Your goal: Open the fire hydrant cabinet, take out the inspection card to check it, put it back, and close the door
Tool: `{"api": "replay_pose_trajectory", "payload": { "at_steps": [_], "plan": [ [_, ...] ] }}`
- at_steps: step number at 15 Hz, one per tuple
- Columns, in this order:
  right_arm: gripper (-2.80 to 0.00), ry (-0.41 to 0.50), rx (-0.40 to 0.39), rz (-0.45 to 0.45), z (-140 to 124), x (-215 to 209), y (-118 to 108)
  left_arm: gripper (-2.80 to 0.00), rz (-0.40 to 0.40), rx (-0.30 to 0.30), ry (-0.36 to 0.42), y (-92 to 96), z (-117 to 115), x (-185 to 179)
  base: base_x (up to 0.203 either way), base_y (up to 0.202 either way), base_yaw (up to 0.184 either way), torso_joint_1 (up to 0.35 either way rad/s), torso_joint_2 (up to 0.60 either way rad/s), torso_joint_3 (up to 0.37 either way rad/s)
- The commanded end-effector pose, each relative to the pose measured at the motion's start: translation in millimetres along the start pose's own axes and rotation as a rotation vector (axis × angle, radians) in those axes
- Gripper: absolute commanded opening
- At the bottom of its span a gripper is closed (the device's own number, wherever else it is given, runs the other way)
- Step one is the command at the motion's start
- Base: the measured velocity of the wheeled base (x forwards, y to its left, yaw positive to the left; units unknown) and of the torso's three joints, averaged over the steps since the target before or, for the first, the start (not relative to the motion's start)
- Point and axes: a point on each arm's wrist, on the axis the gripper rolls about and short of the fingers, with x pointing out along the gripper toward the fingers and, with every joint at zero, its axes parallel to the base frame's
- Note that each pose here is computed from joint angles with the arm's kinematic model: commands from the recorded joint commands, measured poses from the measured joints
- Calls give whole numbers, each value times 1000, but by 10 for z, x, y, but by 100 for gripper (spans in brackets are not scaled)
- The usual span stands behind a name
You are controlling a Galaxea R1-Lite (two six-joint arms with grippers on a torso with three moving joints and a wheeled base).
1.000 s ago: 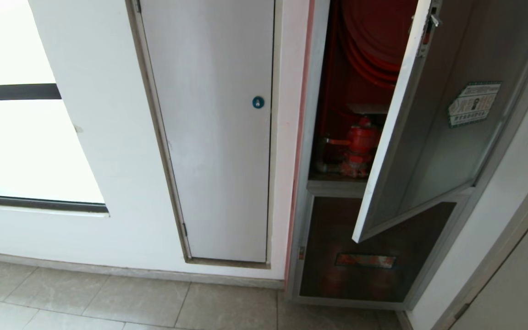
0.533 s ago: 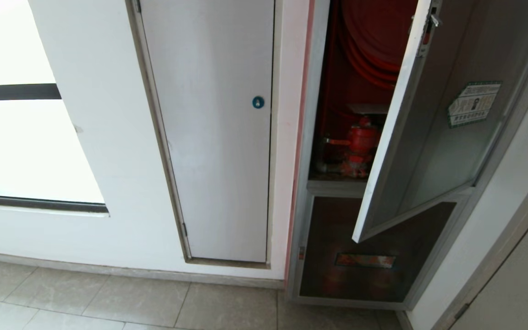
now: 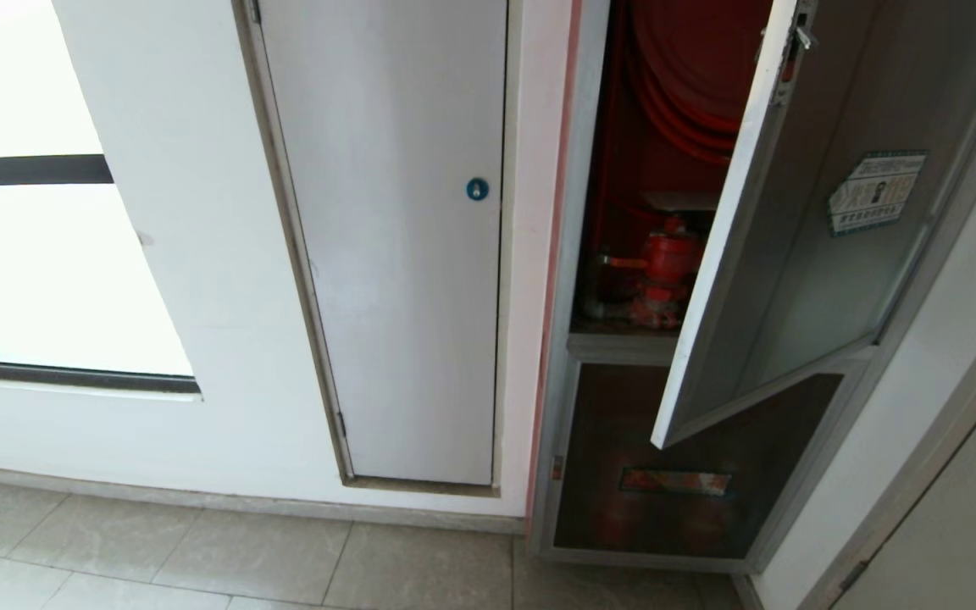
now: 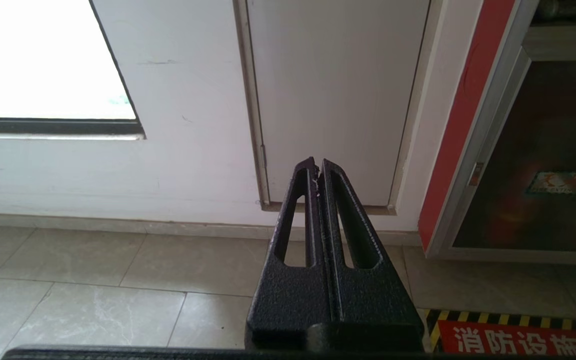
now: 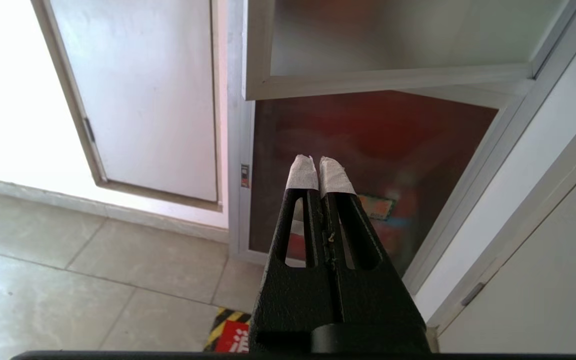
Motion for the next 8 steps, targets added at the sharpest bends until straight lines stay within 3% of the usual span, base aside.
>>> {"api": "replay_pose_trajectory", "payload": {
  "at_steps": [1, 6, 8],
  "plan": [
    [-280, 6, -14, 6, 14, 4, -1, -280, 0, 0, 7, 0, -16, 5, 0, 0, 0, 0, 0, 0],
    [-280, 41, -38, 23, 50, 35, -2, -280, -1, 0, 7, -1, -16, 5, 0, 0, 0, 0, 0, 0],
    [-280, 31, -14, 50, 211, 35, -9, -280, 0, 0, 7, 0, -16, 5, 0, 0, 0, 0, 0, 0]
  ]
}}
